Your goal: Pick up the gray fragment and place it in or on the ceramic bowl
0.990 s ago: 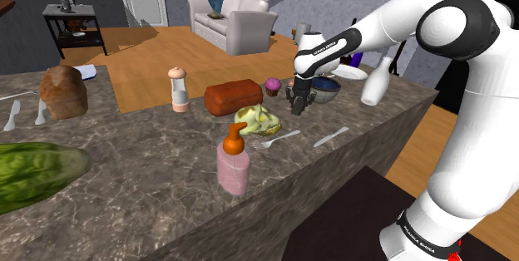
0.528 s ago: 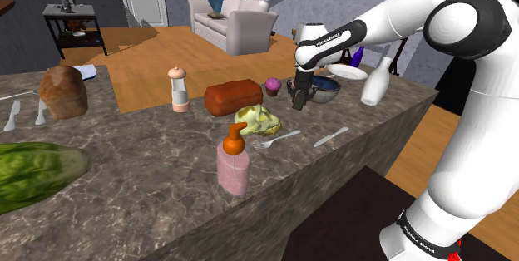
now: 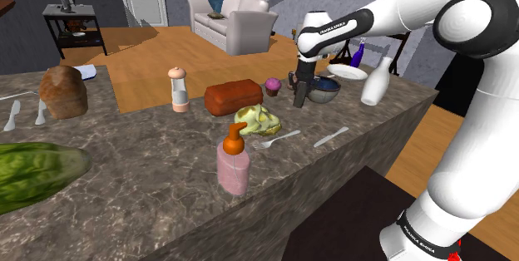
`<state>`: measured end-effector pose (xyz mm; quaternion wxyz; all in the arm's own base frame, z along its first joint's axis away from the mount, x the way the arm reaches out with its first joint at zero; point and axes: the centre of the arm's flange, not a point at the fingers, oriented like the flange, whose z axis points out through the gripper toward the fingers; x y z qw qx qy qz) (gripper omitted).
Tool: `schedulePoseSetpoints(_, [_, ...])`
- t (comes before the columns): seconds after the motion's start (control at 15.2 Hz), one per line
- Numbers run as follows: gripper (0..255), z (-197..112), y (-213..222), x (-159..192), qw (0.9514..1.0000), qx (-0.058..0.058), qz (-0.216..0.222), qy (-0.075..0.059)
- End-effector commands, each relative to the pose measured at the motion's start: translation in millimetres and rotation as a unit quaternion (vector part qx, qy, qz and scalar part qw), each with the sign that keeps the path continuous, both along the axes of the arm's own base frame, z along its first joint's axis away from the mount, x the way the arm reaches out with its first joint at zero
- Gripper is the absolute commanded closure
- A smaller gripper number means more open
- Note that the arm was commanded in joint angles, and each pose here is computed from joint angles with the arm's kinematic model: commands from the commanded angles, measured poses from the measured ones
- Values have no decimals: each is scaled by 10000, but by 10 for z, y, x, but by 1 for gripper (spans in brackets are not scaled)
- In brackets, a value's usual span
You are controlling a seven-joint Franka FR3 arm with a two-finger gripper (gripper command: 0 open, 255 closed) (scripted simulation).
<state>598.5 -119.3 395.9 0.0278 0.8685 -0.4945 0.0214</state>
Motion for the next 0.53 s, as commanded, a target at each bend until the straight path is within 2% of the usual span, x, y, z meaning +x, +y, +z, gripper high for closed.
schedulePoseSetpoints(0.0, [255, 97, -2, -5, 10000, 1, 1, 1])
schedulePoseSetpoints(0.46, [255, 467, -2, -5, 10000, 1, 1, 1])
